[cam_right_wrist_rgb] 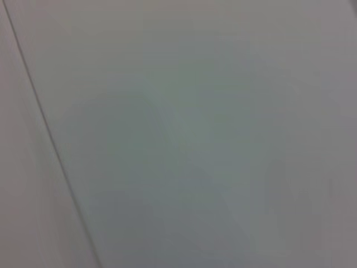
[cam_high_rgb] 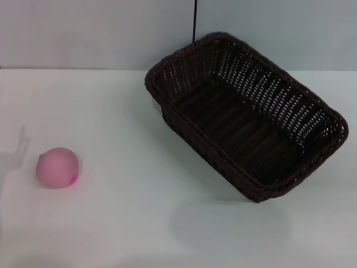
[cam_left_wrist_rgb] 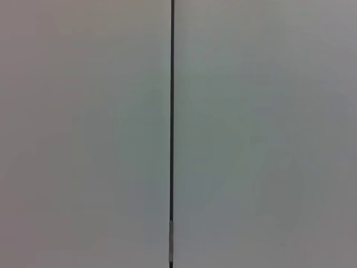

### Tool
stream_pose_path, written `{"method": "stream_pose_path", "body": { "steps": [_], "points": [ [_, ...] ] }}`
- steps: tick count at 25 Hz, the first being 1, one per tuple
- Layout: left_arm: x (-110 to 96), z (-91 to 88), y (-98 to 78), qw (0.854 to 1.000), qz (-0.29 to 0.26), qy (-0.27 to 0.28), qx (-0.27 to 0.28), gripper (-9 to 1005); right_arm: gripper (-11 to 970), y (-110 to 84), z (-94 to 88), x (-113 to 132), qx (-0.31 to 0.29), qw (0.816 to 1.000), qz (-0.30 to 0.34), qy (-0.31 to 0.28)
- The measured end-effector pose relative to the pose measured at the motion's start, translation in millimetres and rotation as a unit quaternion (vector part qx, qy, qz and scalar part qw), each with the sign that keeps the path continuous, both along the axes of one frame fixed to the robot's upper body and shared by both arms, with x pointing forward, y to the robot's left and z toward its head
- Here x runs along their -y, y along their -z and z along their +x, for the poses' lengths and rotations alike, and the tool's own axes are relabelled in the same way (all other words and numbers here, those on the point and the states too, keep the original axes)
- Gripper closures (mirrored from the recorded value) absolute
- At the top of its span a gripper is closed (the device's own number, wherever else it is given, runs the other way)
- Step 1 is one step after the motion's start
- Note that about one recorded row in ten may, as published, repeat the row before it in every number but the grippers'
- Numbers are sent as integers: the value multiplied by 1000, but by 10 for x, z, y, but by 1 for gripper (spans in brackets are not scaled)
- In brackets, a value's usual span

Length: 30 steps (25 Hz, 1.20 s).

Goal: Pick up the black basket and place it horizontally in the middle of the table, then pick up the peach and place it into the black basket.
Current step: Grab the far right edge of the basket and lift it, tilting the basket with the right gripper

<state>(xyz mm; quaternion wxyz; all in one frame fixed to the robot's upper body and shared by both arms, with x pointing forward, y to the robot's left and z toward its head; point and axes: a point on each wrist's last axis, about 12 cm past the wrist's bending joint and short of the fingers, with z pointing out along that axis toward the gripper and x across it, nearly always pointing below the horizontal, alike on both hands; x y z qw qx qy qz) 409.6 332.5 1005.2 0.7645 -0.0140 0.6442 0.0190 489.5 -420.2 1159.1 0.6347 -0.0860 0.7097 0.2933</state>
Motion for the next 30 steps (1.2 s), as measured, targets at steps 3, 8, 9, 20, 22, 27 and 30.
{"method": "stream_pose_path", "body": {
  "steps": [3, 8, 9, 20, 22, 27, 30],
  "points": [
    [0, -18, 3, 1000, -1, -1, 0, 170, 363, -216, 112, 7, -58, 998, -27, -18],
    [24, -29, 9, 1000, -4, 2, -1, 170, 363, -650, 428, -52, -194, 975, -88, -60],
    [24, -29, 9, 1000, -4, 2, -1, 170, 362, -710, 497, -72, -220, 968, -103, -70],
    [54, 5, 3, 1000, -6, 8, 1, 170, 362, -621, 1023, -668, -359, 892, -216, -172],
    [58, 9, 3, 1000, -7, 8, 1, 170, 362, -496, 1089, -862, -363, 885, -233, -176],
    [76, 16, 3, 1000, -10, 10, 1, 169, 363, -294, 1157, -1141, -358, 880, -254, -183],
    [77, 17, 9, 1000, -11, 10, -1, 169, 363, -206, 1175, -1248, -359, 876, -263, -188]
  ]
}}
